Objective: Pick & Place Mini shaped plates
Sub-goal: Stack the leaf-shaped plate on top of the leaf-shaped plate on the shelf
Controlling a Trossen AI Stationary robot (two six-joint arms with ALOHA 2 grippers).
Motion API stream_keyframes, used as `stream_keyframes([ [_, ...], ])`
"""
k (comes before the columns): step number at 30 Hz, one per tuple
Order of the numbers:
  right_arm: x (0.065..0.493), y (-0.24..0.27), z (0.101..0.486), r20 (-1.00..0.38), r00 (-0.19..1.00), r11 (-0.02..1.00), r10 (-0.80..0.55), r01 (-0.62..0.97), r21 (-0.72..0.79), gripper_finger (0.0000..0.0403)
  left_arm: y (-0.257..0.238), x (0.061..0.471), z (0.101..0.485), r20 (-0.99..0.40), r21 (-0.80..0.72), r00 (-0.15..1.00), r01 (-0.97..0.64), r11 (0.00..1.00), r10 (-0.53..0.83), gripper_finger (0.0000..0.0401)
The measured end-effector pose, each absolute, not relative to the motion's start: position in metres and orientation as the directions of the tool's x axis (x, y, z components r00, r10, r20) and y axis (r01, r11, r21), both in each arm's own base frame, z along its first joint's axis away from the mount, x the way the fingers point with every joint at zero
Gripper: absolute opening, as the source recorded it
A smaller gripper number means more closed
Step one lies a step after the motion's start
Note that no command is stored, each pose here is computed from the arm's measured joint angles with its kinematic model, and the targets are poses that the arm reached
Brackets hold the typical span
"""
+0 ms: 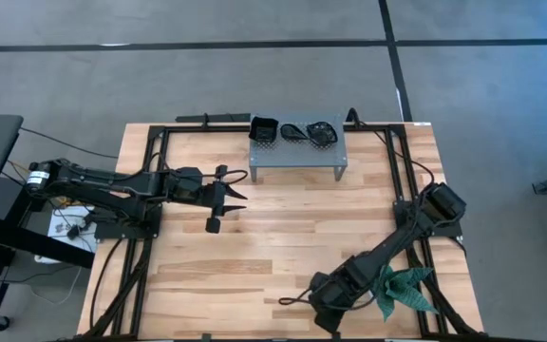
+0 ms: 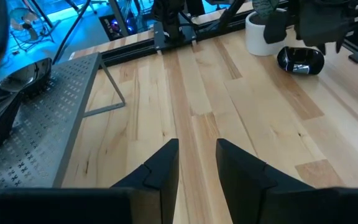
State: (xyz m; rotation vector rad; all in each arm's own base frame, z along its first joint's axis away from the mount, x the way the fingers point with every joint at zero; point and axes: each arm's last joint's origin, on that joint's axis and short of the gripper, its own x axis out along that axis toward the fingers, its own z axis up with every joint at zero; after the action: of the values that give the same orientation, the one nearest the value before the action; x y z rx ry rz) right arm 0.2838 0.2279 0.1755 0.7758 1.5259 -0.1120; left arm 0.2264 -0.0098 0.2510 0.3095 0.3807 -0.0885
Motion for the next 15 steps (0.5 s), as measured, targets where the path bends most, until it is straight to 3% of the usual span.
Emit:
stream_keyframes([
  [15,0.284,0.231,0.154,-0.949,0.065,0.813,0.307,0.5,0.298,0.0079,-0.01,0.226,0.251,-0.378,0.28,0.925,0.142,0.949,-0.027,0.0108],
])
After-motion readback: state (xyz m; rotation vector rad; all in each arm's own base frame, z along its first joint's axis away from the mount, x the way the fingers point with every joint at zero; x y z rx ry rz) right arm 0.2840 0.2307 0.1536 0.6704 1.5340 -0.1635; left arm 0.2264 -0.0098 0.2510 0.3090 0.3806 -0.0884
